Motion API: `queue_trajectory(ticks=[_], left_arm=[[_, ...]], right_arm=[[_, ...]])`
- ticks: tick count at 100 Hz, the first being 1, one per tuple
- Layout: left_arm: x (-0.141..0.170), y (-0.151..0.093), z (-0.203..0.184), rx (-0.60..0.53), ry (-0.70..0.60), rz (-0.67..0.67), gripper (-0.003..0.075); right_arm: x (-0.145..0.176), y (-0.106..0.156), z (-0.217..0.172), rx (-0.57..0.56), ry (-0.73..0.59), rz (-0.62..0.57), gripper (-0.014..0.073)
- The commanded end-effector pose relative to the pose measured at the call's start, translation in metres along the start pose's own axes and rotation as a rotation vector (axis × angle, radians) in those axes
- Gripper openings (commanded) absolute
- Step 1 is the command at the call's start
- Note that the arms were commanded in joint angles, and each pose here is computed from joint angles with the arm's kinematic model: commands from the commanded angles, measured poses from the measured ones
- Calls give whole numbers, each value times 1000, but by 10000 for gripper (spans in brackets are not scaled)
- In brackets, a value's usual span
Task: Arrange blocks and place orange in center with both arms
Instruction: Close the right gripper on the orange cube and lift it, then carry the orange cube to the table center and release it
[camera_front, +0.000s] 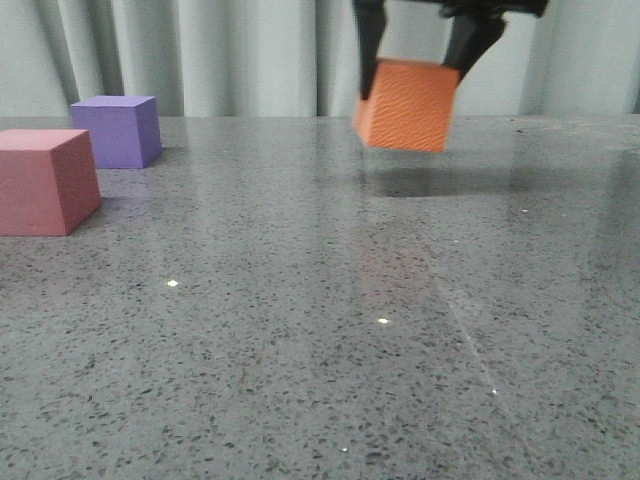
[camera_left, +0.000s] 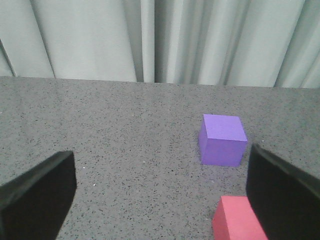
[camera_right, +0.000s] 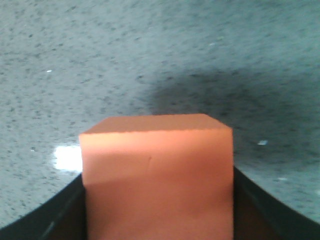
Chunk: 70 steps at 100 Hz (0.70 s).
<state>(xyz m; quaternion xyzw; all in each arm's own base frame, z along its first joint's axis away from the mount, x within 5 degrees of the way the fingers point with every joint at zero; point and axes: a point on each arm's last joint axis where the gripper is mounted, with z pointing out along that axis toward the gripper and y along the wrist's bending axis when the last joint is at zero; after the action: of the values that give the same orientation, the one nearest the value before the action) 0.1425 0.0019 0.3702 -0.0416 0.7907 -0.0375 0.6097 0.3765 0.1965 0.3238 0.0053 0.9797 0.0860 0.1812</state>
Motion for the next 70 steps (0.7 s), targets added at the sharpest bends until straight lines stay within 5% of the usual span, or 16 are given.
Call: queue_trajectory(ticks=[1, 32, 70], left_arm=[[-17, -1, -4, 5, -104, -7, 660], [-14, -1, -4, 6, -72, -7, 660], [-14, -1, -4, 6, -67, -7, 660]], right_arm=[[-5, 12, -26, -78, -116, 14, 254], [-12, 22, -19, -155, -179, 24, 254], [-7, 27, 8, -169, -67, 53, 258]])
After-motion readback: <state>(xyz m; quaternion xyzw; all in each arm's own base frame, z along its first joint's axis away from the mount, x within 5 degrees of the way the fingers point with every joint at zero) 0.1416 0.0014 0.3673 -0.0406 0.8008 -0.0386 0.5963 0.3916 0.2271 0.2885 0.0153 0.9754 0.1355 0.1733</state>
